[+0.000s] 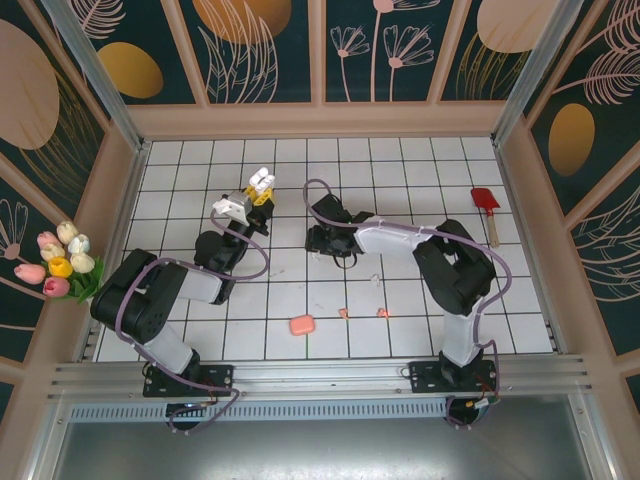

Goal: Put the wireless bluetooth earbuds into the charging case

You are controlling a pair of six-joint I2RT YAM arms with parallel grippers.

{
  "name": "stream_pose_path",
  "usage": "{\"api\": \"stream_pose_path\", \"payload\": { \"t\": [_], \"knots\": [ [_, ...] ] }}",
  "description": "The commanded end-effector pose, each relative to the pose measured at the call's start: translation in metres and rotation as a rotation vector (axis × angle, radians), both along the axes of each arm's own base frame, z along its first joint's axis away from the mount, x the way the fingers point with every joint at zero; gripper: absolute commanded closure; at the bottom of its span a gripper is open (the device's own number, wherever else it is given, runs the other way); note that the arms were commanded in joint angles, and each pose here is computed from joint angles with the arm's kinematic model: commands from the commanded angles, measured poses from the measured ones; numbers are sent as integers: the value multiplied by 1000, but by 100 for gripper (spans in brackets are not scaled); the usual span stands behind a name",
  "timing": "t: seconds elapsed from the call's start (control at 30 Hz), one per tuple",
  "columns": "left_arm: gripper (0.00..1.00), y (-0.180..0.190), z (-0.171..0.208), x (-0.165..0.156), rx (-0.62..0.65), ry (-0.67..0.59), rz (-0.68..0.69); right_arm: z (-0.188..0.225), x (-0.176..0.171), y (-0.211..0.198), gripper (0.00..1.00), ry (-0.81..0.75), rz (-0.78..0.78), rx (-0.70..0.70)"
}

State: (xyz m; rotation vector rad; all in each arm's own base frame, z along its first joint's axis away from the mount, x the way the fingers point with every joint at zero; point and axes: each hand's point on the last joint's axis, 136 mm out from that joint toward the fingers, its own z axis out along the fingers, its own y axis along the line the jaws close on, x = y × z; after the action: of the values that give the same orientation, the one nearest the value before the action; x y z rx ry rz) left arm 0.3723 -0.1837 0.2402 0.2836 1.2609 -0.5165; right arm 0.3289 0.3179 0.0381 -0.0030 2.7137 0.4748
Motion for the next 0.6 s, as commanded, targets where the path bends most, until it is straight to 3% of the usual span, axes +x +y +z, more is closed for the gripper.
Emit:
{"api": "stream_pose_path", "payload": {
  "t": [0.0,0.57],
  "knots": [
    [100,8,52,-21,-76,-196,-10,-6,-3,4,44,2,83,-50],
    [100,6,49,-18,-75,-188,-19,-26,-5,12,45,15,116,-172]
  ]
}}
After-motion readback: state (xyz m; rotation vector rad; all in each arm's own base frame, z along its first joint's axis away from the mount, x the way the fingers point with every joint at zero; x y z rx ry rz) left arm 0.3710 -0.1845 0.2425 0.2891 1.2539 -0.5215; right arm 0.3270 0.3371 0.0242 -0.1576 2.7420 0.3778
